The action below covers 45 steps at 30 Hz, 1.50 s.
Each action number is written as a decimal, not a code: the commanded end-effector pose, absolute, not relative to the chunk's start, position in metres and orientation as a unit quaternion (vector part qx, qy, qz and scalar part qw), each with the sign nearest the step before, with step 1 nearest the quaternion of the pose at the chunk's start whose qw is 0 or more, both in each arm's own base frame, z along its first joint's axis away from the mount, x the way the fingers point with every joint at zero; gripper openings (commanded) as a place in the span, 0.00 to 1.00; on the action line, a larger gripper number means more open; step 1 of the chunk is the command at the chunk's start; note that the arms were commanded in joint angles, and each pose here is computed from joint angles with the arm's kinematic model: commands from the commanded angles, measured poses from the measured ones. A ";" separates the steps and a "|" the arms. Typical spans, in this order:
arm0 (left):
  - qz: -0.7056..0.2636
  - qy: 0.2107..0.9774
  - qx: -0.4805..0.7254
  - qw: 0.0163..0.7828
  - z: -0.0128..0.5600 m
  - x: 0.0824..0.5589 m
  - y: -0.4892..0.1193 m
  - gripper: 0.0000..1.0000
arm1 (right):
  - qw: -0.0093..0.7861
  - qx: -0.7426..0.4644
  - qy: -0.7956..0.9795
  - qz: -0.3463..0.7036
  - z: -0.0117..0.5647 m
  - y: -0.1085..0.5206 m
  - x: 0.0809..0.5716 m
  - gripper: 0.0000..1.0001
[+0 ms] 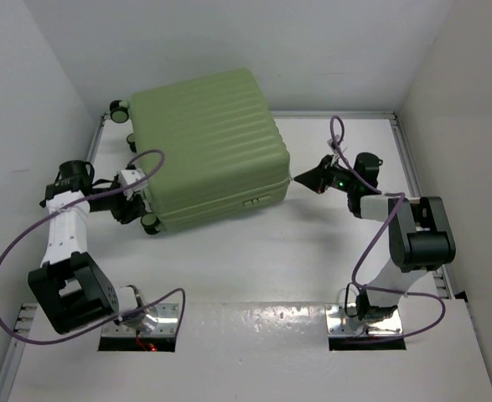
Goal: Pack the luggage
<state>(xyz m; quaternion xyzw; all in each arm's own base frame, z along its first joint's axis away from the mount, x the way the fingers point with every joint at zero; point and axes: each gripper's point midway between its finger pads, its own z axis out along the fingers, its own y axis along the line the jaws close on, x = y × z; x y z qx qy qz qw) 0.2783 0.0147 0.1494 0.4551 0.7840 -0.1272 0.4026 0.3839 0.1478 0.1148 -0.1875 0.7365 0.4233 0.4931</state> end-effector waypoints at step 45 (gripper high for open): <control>0.004 0.929 0.183 0.321 0.108 0.389 0.152 0.00 | 0.713 0.037 0.625 0.315 0.122 0.196 0.728 0.00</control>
